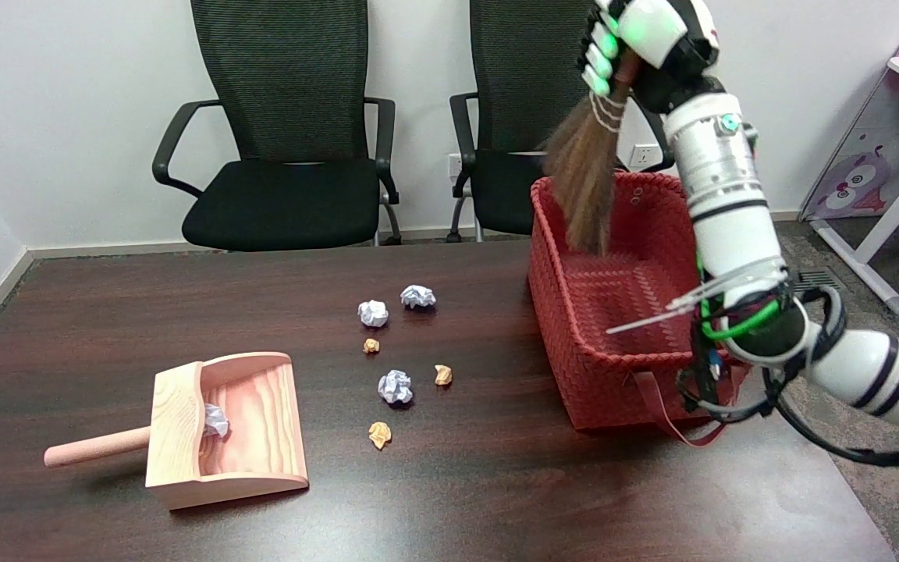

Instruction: Pick up the broom by its handle.

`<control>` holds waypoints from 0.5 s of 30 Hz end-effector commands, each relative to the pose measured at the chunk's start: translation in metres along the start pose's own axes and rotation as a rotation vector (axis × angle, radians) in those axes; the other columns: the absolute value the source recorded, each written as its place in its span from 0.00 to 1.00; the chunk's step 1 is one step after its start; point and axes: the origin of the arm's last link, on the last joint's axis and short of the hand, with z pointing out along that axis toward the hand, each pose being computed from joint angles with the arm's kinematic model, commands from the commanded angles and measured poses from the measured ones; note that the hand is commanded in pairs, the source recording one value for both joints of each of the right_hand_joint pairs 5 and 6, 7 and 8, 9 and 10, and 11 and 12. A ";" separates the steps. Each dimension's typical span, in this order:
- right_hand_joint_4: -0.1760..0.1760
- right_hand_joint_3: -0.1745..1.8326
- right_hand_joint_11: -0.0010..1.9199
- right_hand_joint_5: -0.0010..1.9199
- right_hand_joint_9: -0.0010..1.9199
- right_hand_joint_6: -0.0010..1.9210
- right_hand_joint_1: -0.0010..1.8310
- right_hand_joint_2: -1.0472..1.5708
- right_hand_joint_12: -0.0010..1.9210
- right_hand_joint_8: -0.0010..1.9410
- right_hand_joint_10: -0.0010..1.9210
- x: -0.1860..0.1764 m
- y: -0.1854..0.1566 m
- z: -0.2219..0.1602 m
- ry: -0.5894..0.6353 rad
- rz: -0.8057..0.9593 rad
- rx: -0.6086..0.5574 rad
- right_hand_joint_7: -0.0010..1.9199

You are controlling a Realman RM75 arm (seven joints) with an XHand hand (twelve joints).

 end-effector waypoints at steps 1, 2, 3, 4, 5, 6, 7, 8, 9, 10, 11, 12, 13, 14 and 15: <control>1.00 0.89 1.00 1.00 1.00 1.00 0.46 1.00 1.00 0.99 1.00 -0.053 -0.025 0.044 -0.143 0.078 0.043 1.00; 1.00 0.89 1.00 1.00 1.00 1.00 0.46 1.00 1.00 0.99 1.00 -0.056 -0.026 0.046 -0.153 0.076 0.045 1.00; 1.00 0.89 1.00 1.00 1.00 1.00 0.46 1.00 1.00 0.99 1.00 -0.059 -0.025 0.046 -0.162 0.075 0.043 1.00; 1.00 0.90 1.00 1.00 1.00 1.00 0.46 1.00 1.00 0.99 1.00 -0.065 -0.022 0.047 -0.182 0.068 0.037 1.00; 1.00 0.90 1.00 1.00 1.00 1.00 0.46 1.00 1.00 0.99 1.00 -0.070 -0.020 0.048 -0.200 0.060 0.034 1.00; 1.00 0.90 1.00 1.00 1.00 1.00 0.47 1.00 1.00 0.99 1.00 -0.074 -0.017 0.049 -0.214 0.051 0.031 1.00; 1.00 0.90 1.00 1.00 1.00 1.00 0.46 1.00 1.00 0.99 1.00 -0.081 -0.013 0.049 -0.234 0.038 0.028 1.00; 1.00 0.91 1.00 1.00 1.00 1.00 0.45 1.00 1.00 0.99 1.00 -0.087 -0.009 0.050 -0.249 0.025 0.025 1.00; 1.00 0.91 1.00 1.00 1.00 1.00 0.45 1.00 1.00 0.99 1.00 -0.091 -0.006 0.050 -0.260 0.015 0.022 1.00; 1.00 0.91 1.00 1.00 1.00 1.00 0.45 1.00 1.00 0.99 1.00 -0.096 -0.001 0.049 -0.278 -0.004 0.022 1.00; 1.00 0.91 1.00 1.00 1.00 1.00 0.45 1.00 1.00 0.99 1.00 -0.101 0.004 0.049 -0.292 -0.021 0.018 1.00; 1.00 0.91 1.00 1.00 1.00 1.00 0.45 1.00 1.00 0.99 1.00 -0.103 0.008 0.048 -0.297 -0.031 0.013 1.00; 1.00 0.91 1.00 1.00 1.00 1.00 0.45 1.00 1.00 0.99 1.00 -0.105 0.015 0.049 -0.305 -0.053 0.008 1.00; 1.00 0.92 1.00 1.00 1.00 1.00 0.45 1.00 1.00 0.99 1.00 -0.107 0.020 0.049 -0.309 -0.072 0.008 1.00; 1.00 0.92 1.00 1.00 1.00 1.00 0.45 1.00 1.00 0.99 1.00 -0.108 0.023 0.050 -0.312 -0.085 0.008 1.00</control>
